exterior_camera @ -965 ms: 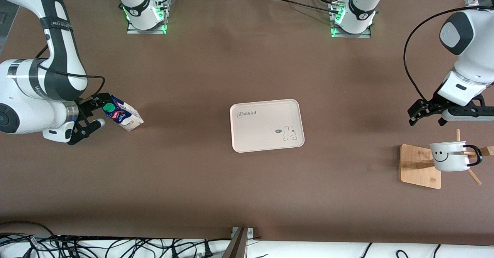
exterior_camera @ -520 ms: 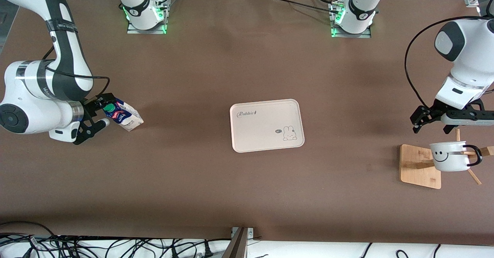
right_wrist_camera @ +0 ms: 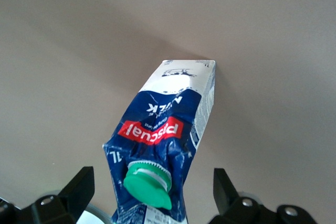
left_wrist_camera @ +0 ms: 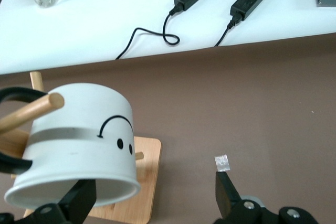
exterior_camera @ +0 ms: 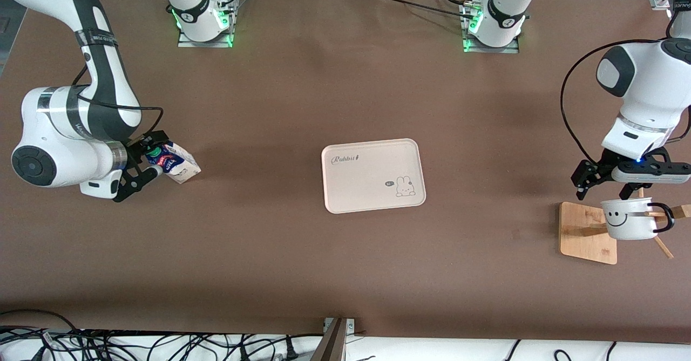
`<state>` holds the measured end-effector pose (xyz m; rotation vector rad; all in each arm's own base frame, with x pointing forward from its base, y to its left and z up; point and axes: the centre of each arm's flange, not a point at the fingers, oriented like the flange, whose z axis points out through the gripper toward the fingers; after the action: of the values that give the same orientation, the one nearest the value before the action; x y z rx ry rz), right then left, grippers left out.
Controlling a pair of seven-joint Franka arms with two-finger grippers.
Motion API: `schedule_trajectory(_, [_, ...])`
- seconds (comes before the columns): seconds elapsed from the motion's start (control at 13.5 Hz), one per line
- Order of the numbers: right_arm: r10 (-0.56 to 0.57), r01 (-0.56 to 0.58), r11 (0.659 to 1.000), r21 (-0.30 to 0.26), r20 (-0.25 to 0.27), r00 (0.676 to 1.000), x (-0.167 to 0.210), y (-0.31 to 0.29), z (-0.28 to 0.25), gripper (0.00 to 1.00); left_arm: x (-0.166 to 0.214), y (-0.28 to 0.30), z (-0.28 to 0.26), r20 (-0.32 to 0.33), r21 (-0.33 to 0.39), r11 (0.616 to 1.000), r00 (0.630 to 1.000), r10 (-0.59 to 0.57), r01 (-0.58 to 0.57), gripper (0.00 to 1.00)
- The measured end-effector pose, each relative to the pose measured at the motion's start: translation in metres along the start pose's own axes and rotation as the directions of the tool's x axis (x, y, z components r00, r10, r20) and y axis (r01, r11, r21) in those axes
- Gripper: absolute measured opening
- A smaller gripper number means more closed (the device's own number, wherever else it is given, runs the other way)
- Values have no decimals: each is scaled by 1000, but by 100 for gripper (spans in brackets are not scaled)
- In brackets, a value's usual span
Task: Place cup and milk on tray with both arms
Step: 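Grasp the carton with the right gripper while the left gripper grasps the mug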
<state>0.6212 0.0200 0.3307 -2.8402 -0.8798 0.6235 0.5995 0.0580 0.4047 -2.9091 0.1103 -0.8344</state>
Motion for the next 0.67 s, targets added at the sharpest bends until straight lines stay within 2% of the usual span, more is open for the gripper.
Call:
schedule_trajectory(0.15, [0,0,1000,-3,-5,1000,1,1,8,100,-1,-4,5,-12,9,1000,1000,3,-3,100])
schedule_trajectory(0.3, [-1,1,1000,-5,-7,1000,2,1,13,100,-3,-9,7,-9,14,1000,1000,0,0,95])
schedule_trajectory(0.45, [0,0,1000,-6,-9,1000,2,1,14,99,-4,-12,8,-8,17,1000,1000,1,0,76])
schedule_trajectory(0.52, [1,-1,1000,-6,-9,1000,2,2,14,95,-5,-14,9,-7,19,1000,1000,0,0,76])
schedule_trajectory(0.59, [1,-1,1000,-7,-10,1000,2,2,14,93,-5,-15,9,-7,21,1000,1000,0,0,67])
schedule_trajectory(0.67, [1,-1,1000,-7,-10,1000,2,2,13,85,-6,-17,9,-8,23,1000,1000,2,-2,55])
